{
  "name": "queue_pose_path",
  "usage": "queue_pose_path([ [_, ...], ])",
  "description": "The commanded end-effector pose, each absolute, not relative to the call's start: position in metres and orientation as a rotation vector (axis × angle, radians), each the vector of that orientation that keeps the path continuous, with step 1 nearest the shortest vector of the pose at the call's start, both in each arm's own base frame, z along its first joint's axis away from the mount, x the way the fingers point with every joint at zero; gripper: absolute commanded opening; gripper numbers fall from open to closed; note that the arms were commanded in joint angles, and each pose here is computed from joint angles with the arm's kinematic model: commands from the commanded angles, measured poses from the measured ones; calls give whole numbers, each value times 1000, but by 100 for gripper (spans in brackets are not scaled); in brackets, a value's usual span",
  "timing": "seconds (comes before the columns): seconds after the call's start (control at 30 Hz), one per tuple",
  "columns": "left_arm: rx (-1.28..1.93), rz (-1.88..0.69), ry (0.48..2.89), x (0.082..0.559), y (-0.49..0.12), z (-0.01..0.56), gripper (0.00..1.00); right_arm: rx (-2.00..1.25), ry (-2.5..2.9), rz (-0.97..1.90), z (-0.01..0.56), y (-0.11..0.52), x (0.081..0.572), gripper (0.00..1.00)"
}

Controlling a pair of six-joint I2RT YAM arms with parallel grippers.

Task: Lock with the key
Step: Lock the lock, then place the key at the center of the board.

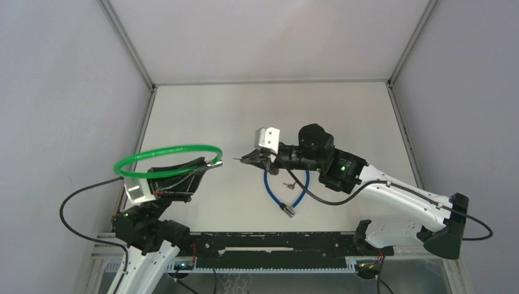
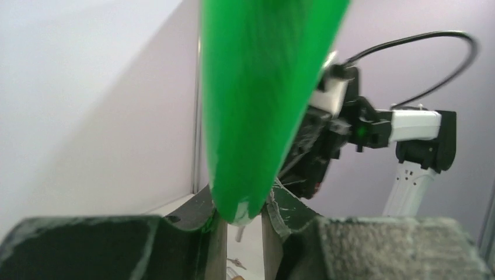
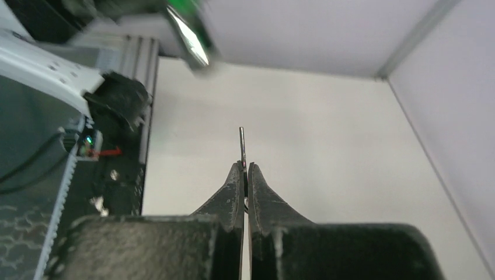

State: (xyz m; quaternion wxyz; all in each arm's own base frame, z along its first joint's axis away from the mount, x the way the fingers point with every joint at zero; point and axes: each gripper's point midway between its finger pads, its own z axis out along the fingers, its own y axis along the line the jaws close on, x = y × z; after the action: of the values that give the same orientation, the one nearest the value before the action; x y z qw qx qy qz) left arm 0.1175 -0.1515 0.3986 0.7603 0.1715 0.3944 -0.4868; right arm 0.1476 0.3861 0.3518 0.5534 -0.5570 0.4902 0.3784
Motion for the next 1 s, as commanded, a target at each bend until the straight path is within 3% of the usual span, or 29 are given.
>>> queue_pose_path([
  [0.0, 524, -934, 608, 73, -142, 440, 0, -1252, 1300, 899, 331, 348, 164, 0],
  [0.4, 438, -997, 730, 93, -144, 423, 0, -748, 1728, 1007, 281, 309, 216, 0],
  [0.57, 181, -1081, 1039, 144, -142, 373, 0, -428, 1960, 1313, 230, 359, 218, 0],
  [0.73, 66, -1057, 1180, 166, -138, 342, 0, -242, 2250, 1441, 143, 409, 214, 0],
  [0.97, -104, -1056, 1426, 194, -135, 281, 0, -189, 2400, 1440, 107, 431, 216, 0],
])
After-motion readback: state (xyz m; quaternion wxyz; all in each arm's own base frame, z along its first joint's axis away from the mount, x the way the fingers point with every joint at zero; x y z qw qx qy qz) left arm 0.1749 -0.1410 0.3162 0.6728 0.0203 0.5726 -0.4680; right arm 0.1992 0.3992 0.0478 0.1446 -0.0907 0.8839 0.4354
